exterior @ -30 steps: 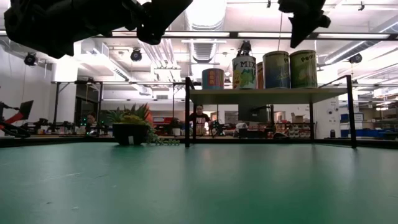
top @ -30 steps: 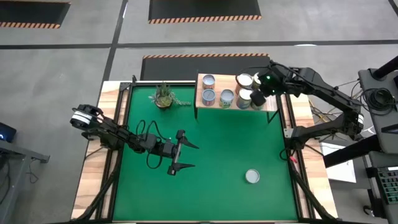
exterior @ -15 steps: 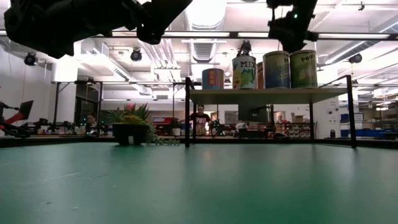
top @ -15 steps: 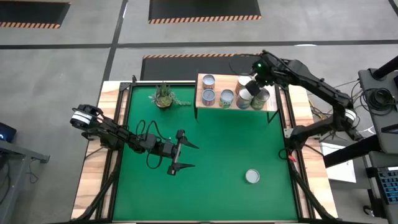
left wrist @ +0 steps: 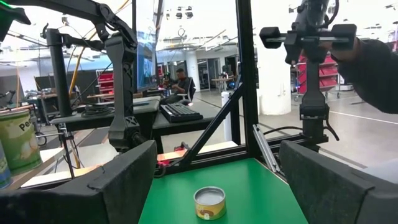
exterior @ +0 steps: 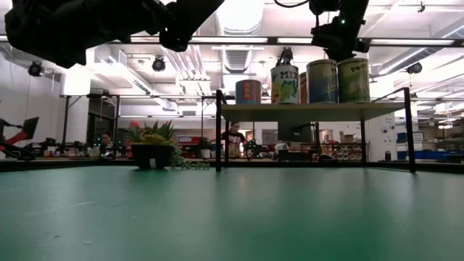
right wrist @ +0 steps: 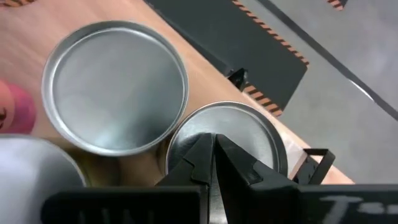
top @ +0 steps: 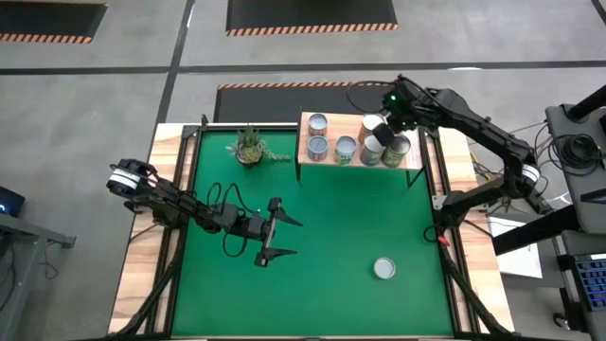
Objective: Pick and place cans onto a shelf
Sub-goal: Adjust the cans on the shelf
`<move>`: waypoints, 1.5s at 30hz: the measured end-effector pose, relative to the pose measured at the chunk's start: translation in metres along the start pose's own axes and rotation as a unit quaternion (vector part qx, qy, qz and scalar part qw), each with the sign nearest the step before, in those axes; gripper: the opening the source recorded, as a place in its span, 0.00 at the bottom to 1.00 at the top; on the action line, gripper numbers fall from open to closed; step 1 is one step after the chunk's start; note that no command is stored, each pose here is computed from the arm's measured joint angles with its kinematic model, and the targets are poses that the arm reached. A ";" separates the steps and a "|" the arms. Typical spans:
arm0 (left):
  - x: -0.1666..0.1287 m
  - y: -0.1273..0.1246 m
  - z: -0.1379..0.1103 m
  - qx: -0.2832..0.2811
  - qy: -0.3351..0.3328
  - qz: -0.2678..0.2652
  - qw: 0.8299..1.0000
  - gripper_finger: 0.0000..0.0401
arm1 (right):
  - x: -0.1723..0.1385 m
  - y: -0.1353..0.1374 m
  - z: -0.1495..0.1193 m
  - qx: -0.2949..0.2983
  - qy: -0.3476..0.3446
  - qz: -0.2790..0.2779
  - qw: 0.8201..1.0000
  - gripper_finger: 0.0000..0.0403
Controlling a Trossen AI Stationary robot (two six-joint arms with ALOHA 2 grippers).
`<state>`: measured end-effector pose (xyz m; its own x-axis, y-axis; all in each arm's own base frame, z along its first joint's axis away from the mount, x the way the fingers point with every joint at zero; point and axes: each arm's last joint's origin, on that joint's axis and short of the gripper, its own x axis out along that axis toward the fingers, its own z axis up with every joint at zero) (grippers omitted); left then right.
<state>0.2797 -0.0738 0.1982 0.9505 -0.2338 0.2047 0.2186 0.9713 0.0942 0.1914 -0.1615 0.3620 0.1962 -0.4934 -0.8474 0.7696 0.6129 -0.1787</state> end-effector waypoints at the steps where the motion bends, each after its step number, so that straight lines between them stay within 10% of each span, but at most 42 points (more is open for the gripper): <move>1: 0.000 0.000 0.000 0.000 0.000 0.000 1.000 0.80 | -0.001 0.000 -0.001 0.000 0.002 0.001 1.000 0.03; 31: 0.000 0.000 0.000 0.002 0.000 0.000 1.000 0.80 | -0.061 0.002 -0.011 0.023 -0.037 0.084 0.995 0.03; 37: 0.000 0.000 0.000 0.002 0.000 0.000 1.000 0.80 | -0.081 0.017 -0.043 0.004 0.040 0.185 0.982 0.03; 45: 0.000 0.000 0.000 0.002 0.000 0.000 1.000 0.80 | -0.065 0.036 -0.072 -0.012 0.126 0.176 0.976 0.03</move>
<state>0.2797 -0.0737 0.1983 0.9505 -0.2333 0.2054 0.2172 0.9712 0.0978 0.1627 -0.0626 0.3741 0.2875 -0.0849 -0.9540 0.6670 0.7326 0.1359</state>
